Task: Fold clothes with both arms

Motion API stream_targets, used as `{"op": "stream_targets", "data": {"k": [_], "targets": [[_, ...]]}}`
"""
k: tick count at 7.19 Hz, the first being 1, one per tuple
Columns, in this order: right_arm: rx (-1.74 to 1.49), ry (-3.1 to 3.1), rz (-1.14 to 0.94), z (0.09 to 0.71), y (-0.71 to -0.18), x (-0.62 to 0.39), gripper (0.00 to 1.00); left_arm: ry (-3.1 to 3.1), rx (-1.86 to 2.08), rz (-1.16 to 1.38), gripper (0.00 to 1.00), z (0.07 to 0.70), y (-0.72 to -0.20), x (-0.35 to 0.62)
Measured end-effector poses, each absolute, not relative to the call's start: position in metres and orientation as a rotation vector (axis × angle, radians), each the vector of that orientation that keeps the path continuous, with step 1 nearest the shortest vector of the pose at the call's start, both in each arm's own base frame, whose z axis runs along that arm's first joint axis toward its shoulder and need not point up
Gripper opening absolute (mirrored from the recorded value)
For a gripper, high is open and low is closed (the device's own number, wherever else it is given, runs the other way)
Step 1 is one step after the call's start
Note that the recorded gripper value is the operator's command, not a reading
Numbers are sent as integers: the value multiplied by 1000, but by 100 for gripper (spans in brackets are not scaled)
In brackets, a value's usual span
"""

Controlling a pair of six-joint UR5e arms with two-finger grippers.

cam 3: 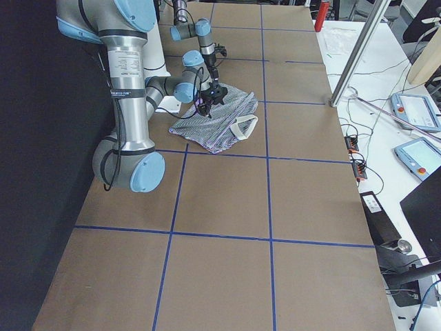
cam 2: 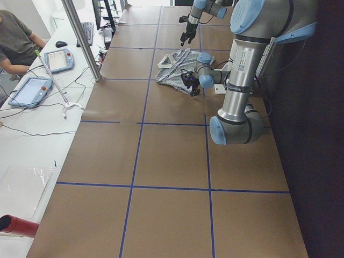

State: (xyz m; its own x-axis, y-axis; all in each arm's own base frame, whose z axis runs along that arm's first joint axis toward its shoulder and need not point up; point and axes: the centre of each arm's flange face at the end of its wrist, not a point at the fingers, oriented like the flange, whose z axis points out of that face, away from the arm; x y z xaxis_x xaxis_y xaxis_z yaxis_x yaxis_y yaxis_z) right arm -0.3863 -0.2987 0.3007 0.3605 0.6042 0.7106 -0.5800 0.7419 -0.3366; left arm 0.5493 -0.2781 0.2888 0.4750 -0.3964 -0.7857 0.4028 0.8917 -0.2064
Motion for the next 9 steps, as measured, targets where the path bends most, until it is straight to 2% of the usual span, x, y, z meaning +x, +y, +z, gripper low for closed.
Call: {"op": "stream_targets", "data": {"k": [3, 5, 6, 7, 8, 9], "targets": [[-31, -929, 763, 300, -299, -386, 100, 961, 55, -493, 65, 286, -284, 550], [-31, -929, 763, 300, -299, -386, 100, 956, 65, -486, 59, 288, -284, 551], [-31, -928, 763, 301, -299, -386, 100, 949, 65, -484, 49, 291, -284, 554], [-31, -927, 763, 301, -299, -387, 100, 945, 65, -482, 17, 292, -285, 557], [-31, -927, 763, 301, -299, -387, 100, 947, 64, -480, 0, 290, -285, 559], [-32, -927, 763, 301, -299, -387, 100, 953, 62, -479, 0, 286, -284, 560]]}}
